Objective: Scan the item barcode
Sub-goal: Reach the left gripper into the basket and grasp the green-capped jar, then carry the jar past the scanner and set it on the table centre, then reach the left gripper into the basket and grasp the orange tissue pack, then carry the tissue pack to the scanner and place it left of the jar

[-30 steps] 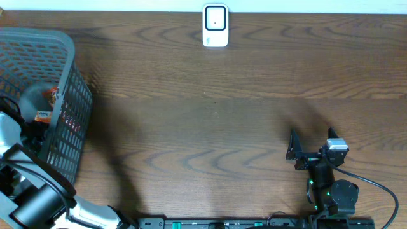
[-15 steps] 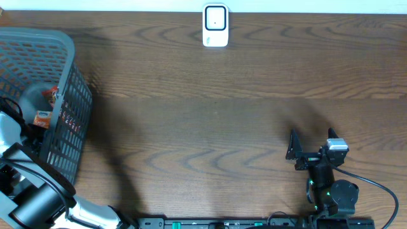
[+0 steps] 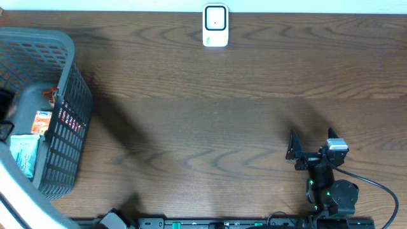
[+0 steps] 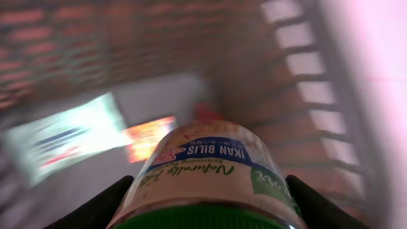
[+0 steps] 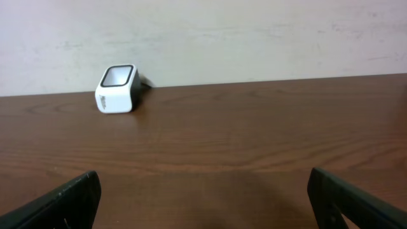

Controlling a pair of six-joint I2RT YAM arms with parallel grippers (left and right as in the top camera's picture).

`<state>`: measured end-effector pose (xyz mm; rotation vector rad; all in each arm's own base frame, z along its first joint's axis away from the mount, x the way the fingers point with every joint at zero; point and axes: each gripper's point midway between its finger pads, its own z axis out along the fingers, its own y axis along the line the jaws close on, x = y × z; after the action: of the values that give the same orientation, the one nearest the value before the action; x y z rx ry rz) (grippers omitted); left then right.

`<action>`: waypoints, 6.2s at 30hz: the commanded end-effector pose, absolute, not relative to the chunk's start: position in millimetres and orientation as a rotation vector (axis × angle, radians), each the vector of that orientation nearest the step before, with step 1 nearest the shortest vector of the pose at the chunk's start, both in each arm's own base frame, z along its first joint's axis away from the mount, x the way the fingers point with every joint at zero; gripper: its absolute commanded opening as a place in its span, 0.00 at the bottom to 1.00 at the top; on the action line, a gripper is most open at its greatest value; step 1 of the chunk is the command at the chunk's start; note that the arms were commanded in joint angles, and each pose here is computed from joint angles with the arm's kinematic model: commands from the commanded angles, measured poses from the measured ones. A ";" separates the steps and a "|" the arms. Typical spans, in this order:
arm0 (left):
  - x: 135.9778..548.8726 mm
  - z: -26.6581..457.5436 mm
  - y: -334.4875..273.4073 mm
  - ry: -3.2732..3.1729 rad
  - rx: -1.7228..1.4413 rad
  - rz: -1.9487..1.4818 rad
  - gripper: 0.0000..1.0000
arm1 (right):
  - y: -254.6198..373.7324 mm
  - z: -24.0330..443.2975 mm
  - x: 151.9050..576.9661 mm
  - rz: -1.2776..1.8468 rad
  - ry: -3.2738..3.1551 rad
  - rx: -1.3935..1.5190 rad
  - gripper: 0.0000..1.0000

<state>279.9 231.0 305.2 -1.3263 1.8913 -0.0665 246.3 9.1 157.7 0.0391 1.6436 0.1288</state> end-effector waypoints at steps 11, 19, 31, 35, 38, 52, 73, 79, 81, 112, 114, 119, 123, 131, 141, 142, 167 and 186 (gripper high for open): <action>336.9 293.9 -91.0 2.422 -0.208 -0.484 0.66 | 9.9 157.3 246.1 0.141 1.644 0.047 0.99; 344.4 163.4 -182.2 2.772 0.331 -0.262 0.66 | 9.9 157.3 246.1 0.141 1.644 0.047 0.99; 322.8 48.2 -270.3 2.688 1.231 -0.157 0.66 | 9.9 157.3 246.1 0.141 1.644 0.047 0.99; 323.5 31.6 -276.7 2.675 1.285 -0.148 0.66 | 9.9 157.3 246.1 0.141 1.644 0.047 0.99; 326.0 24.4 -278.2 2.676 1.284 -0.147 0.66 | 9.9 157.3 246.1 0.141 1.644 0.047 0.99; 324.5 53.6 -259.5 2.653 1.332 -0.023 0.94 | 9.9 157.3 246.1 0.141 1.644 0.047 0.99; 300.6 386.4 36.1 2.065 -0.413 0.087 0.95 | 9.9 157.3 246.1 0.141 1.644 0.047 0.99; 267.1 376.3 153.7 1.883 -1.043 0.077 0.98 | 9.9 157.3 246.1 0.141 1.644 0.047 0.99; 261.1 362.1 176.5 1.849 -1.203 0.025 0.98 | 9.9 157.3 246.1 0.141 1.644 0.047 0.99; 313.7 79.2 294.9 2.208 -1.878 0.086 0.99 | 9.9 157.3 246.1 0.141 1.644 0.047 0.99; 313.3 77.9 294.5 2.169 -1.927 0.079 0.99 | 9.9 157.3 246.1 0.141 1.644 0.047 0.99; 310.9 74.1 292.4 2.103 -2.013 0.067 0.99 | 9.9 157.3 246.1 0.141 1.644 0.047 0.99; 310.6 72.5 293.4 2.104 -2.014 0.075 0.99 | 9.9 157.3 246.1 0.141 1.644 0.047 0.99; 311.8 72.4 296.5 2.098 -2.003 0.089 0.99 | 9.9 157.3 246.1 0.141 1.644 0.047 0.99; 317.7 49.3 287.1 2.168 -2.004 0.095 0.99 | 9.9 157.3 246.1 0.141 1.644 0.047 0.99; 319.8 46.0 285.9 2.177 -1.999 0.100 0.99 | 9.9 157.3 246.1 0.141 1.644 0.047 0.99; 308.7 50.6 265.4 2.370 -1.893 0.142 0.70 | 9.9 157.3 246.1 0.141 1.644 0.047 0.99; 294.9 356.2 103.9 1.955 -1.084 -0.293 0.70 | 9.9 157.3 246.1 0.141 1.644 0.047 0.99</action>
<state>286.5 151.0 347.8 -1.2334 1.8789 -0.1793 246.3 9.1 157.7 0.0391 1.6436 0.1288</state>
